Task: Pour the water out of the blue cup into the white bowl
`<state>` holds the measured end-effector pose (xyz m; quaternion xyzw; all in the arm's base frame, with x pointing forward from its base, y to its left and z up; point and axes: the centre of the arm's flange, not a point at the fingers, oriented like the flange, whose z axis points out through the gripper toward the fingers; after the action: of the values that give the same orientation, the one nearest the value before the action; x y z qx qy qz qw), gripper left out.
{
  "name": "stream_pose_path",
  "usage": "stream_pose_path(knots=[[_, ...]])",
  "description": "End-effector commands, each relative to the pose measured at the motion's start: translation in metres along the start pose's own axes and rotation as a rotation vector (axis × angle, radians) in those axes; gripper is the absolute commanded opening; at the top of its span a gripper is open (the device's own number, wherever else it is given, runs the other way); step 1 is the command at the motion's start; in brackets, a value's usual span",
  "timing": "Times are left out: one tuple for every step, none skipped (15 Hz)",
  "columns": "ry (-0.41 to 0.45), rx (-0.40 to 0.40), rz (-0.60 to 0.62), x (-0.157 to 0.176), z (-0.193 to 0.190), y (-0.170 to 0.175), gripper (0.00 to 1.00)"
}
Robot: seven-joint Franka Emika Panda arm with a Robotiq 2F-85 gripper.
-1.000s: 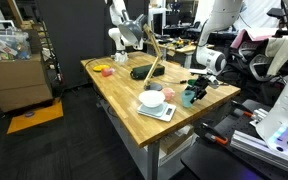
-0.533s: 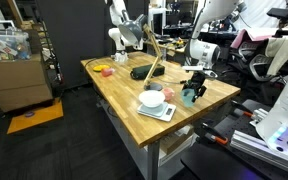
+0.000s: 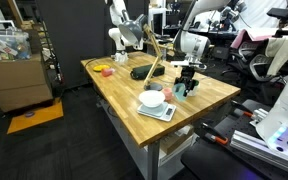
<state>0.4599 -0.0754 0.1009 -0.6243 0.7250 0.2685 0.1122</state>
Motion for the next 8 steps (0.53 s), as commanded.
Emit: stream_pose_path(knots=[[-0.002, 0.002, 0.000, -0.0012, -0.0010, -0.0009, 0.73], [-0.004, 0.000, 0.002, -0.0007, 0.0005, -0.0005, 0.73], [-0.005, -0.004, 0.004, 0.0003, 0.0026, 0.0000, 0.73], [-0.005, -0.006, 0.005, 0.0008, 0.0038, 0.0002, 0.73], [-0.005, -0.006, 0.004, 0.0006, 0.0038, 0.0002, 0.73], [-0.005, -0.006, 0.004, 0.0006, 0.0039, 0.0002, 0.73], [-0.005, -0.006, 0.004, 0.0006, 0.0039, 0.0001, 0.73], [-0.005, -0.006, 0.004, 0.0006, 0.0038, 0.0001, 0.73]])
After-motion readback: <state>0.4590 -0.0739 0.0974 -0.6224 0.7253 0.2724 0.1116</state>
